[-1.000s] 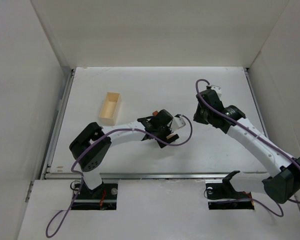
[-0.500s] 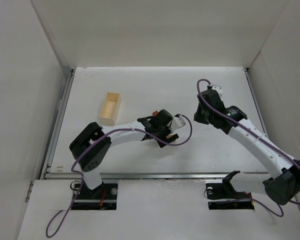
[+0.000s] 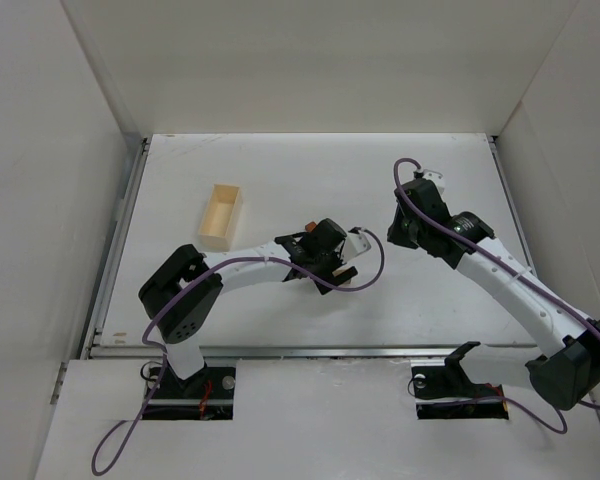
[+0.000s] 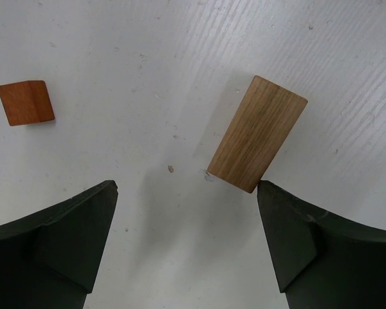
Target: Build the wood block tower
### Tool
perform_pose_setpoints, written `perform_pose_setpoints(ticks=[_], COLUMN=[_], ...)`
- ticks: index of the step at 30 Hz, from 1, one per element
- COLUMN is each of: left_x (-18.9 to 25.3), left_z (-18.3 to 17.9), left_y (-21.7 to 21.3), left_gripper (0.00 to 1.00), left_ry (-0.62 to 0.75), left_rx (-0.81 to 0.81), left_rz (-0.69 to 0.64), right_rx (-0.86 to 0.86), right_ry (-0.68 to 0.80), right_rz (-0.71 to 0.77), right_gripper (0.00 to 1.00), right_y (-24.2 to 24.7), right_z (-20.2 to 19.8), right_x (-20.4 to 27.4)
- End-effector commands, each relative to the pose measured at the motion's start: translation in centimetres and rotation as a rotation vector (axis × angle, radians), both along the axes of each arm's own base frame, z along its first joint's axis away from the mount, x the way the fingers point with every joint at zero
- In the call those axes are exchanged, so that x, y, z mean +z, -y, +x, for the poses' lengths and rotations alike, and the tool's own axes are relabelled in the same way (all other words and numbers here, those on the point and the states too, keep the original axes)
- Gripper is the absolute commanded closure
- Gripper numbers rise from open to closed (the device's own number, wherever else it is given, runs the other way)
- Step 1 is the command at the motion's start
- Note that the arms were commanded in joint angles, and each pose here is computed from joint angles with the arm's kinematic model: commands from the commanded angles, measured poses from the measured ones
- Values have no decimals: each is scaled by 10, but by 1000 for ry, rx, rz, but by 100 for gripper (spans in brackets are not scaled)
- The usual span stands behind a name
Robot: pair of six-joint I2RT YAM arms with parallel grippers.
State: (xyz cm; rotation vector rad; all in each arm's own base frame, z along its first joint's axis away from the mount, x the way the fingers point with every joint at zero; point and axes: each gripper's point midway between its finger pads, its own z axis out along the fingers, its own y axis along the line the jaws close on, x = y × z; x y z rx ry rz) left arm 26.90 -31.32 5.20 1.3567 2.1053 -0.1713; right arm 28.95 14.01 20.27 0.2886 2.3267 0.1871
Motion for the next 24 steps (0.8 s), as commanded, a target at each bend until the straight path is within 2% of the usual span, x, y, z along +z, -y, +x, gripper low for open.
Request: perform_pose_setpoints(ticks=[1,11,17,24], left_x=[2,19,37,65], left_z=[4,-7,-19,3], left_y=[0,1,-9,-59], left_gripper=[12,12,6,5], left_ry=[26,-3,-18,-86], left_rx=[15,-3,4,213], left_rz=[-3,-55,-70,-171], right_rx=[9,32,35,-2], right_ry=[55,51,28,-60], right_rz=[32,56,71,56], right_gripper=[100,100,100,100], right_y=[-3,-7,-12,-32], right_z=[6,3,-3,-16], right_x=[14,16,11,-23])
